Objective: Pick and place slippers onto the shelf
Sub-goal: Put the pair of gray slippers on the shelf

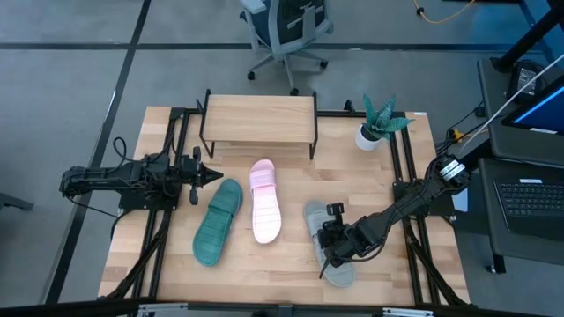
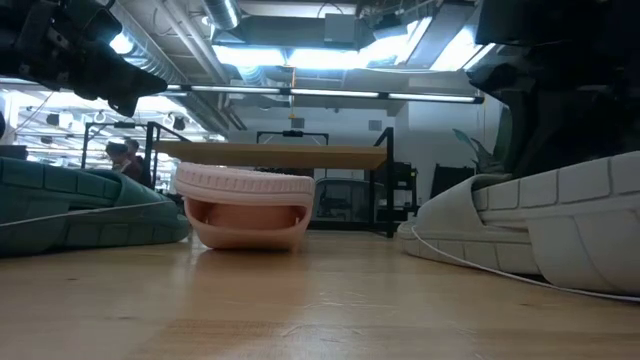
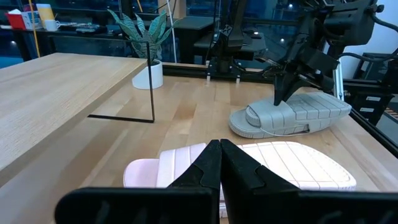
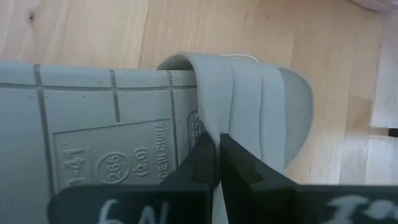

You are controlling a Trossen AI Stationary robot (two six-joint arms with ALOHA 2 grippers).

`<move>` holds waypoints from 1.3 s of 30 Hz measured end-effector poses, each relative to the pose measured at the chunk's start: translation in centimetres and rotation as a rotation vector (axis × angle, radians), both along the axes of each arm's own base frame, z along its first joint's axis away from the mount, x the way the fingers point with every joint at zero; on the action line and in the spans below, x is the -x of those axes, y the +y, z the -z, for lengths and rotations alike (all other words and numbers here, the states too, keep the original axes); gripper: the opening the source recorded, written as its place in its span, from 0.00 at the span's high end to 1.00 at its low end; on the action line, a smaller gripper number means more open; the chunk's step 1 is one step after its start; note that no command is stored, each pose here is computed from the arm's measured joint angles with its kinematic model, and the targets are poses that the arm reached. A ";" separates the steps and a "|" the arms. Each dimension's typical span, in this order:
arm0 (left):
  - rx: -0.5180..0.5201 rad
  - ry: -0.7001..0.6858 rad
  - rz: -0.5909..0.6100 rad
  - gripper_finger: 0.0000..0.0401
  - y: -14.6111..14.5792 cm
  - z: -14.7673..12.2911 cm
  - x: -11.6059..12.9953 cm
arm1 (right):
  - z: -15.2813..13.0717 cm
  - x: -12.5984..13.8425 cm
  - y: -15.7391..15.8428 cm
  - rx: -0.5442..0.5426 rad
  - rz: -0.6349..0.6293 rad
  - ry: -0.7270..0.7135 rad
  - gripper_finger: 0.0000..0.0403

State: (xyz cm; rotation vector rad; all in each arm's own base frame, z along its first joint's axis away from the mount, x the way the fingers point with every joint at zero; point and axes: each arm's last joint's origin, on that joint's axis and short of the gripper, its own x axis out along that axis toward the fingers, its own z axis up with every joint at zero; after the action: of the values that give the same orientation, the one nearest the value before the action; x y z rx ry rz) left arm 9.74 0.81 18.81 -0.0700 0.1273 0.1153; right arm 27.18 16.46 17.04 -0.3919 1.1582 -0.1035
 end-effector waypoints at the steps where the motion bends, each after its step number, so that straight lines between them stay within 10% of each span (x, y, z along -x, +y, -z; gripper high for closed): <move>1: 0.000 0.000 0.000 1.00 0.0 0.0 0.0 | -0.3 -0.1 0.0 0.001 0.000 0.005 0.97; 39: 0.008 -0.002 -0.001 1.00 0.0 0.0 0.0 | -18.0 -4.8 -5.6 0.060 0.024 -0.046 0.98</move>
State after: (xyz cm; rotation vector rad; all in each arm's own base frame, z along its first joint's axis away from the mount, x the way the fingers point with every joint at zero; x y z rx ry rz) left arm 9.74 0.81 18.82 -0.0785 0.1260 0.1156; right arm 32.00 10.90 35.01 -0.4272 1.1160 -0.1677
